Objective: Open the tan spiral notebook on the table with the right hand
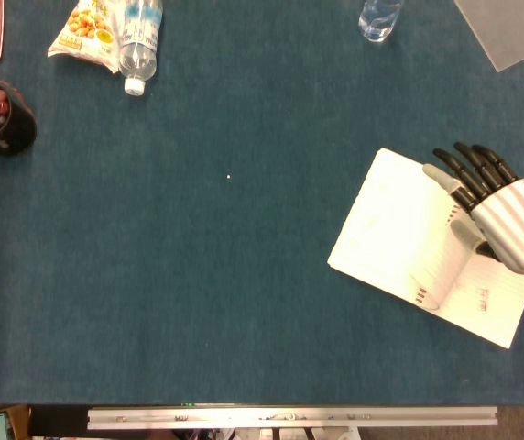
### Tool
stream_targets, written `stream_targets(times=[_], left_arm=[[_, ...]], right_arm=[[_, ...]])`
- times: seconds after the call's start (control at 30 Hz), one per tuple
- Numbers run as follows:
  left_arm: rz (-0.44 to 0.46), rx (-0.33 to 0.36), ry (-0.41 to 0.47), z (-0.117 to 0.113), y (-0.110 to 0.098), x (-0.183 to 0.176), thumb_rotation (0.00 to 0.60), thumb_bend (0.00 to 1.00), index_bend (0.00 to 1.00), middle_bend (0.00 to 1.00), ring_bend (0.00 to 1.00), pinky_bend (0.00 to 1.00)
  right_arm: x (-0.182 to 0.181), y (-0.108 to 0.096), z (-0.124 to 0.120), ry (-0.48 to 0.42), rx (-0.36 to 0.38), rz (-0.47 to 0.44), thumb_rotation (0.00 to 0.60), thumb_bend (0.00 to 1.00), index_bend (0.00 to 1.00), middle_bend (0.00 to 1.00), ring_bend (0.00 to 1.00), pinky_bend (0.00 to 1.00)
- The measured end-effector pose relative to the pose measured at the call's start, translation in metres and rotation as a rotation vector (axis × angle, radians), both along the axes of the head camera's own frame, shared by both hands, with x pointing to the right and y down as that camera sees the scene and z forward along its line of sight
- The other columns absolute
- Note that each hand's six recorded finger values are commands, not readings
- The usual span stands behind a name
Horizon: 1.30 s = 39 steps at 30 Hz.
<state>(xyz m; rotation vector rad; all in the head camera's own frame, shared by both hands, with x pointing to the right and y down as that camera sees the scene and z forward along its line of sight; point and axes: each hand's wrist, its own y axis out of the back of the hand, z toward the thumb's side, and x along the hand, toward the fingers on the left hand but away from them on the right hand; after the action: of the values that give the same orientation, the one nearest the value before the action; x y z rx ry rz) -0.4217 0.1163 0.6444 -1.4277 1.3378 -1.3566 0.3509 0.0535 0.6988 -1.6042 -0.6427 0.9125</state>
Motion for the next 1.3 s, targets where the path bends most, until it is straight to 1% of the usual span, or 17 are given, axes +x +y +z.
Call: stream_targets(times=[0.1, 0.27, 0.53, 0.63, 0.8, 0.9, 0.93, 1.03, 1.1, 1.17, 1.3], left_arm=[[0.002, 0.002, -0.001, 0.0, 0.0, 0.001, 0.6, 0.26, 0.33, 0.23, 0.27, 0.46], [0.006, 0.004, -0.002, -0.001, -0.001, 0.002, 0.6, 0.26, 0.33, 0.23, 0.27, 0.46], [0.013, 0.006, -0.003, -0.002, -0.003, 0.005, 0.6, 0.26, 0.33, 0.23, 0.27, 0.46], [0.013, 0.009, -0.002, -0.003, -0.003, 0.005, 0.6, 0.26, 0.33, 0.23, 0.27, 0.46], [0.017, 0.014, -0.001, -0.005, -0.005, 0.006, 0.6, 0.26, 0.33, 0.23, 0.27, 0.46], [0.018, 0.016, -0.002, -0.006, -0.006, 0.007, 0.6, 0.26, 0.33, 0.23, 0.27, 0.46], [0.018, 0.018, -0.002, -0.006, -0.007, 0.007, 0.6, 0.26, 0.33, 0.23, 0.27, 0.46], [0.016, 0.021, -0.002, -0.007, -0.007, 0.006, 0.6, 0.26, 0.33, 0.23, 0.27, 0.46], [0.014, 0.019, -0.002, -0.006, -0.008, 0.006, 0.6, 0.26, 0.33, 0.23, 0.27, 0.46], [0.014, 0.019, -0.003, -0.006, -0.008, 0.006, 0.6, 0.26, 0.33, 0.23, 0.27, 0.46], [0.012, 0.027, 0.0, -0.008, -0.008, 0.008, 0.6, 0.26, 0.33, 0.23, 0.27, 0.46]], right_arm=[[0.001, 0.003, -0.007, -0.009, -0.002, 0.003, 0.6, 0.29, 0.12, 0.1, 0.0, 0.13], [0.008, 0.006, -0.027, -0.015, 0.013, 0.026, 0.6, 0.29, 0.12, 0.1, 0.0, 0.13], [0.027, 0.005, -0.063, 0.008, 0.08, 0.092, 0.6, 0.29, 0.12, 0.1, 0.0, 0.13], [0.034, 0.005, -0.073, 0.014, 0.105, 0.122, 0.6, 0.29, 0.12, 0.1, 0.0, 0.13], [0.044, 0.001, -0.079, 0.019, 0.133, 0.175, 0.6, 0.29, 0.13, 0.1, 0.0, 0.13], [0.053, 0.0, -0.08, 0.029, 0.143, 0.228, 0.6, 0.29, 0.16, 0.12, 0.0, 0.13], [0.057, 0.001, -0.08, 0.041, 0.143, 0.249, 0.6, 0.29, 0.18, 0.13, 0.0, 0.13], [0.068, 0.005, -0.078, 0.091, 0.138, 0.308, 0.6, 0.29, 0.27, 0.14, 0.0, 0.13], [0.076, 0.01, -0.076, 0.126, 0.121, 0.351, 0.6, 0.29, 0.29, 0.14, 0.0, 0.13], [0.085, 0.017, -0.073, 0.161, 0.09, 0.403, 0.6, 0.29, 0.29, 0.14, 0.0, 0.13], [0.097, 0.032, -0.068, 0.205, 0.017, 0.496, 0.6, 0.29, 0.29, 0.14, 0.0, 0.13]])
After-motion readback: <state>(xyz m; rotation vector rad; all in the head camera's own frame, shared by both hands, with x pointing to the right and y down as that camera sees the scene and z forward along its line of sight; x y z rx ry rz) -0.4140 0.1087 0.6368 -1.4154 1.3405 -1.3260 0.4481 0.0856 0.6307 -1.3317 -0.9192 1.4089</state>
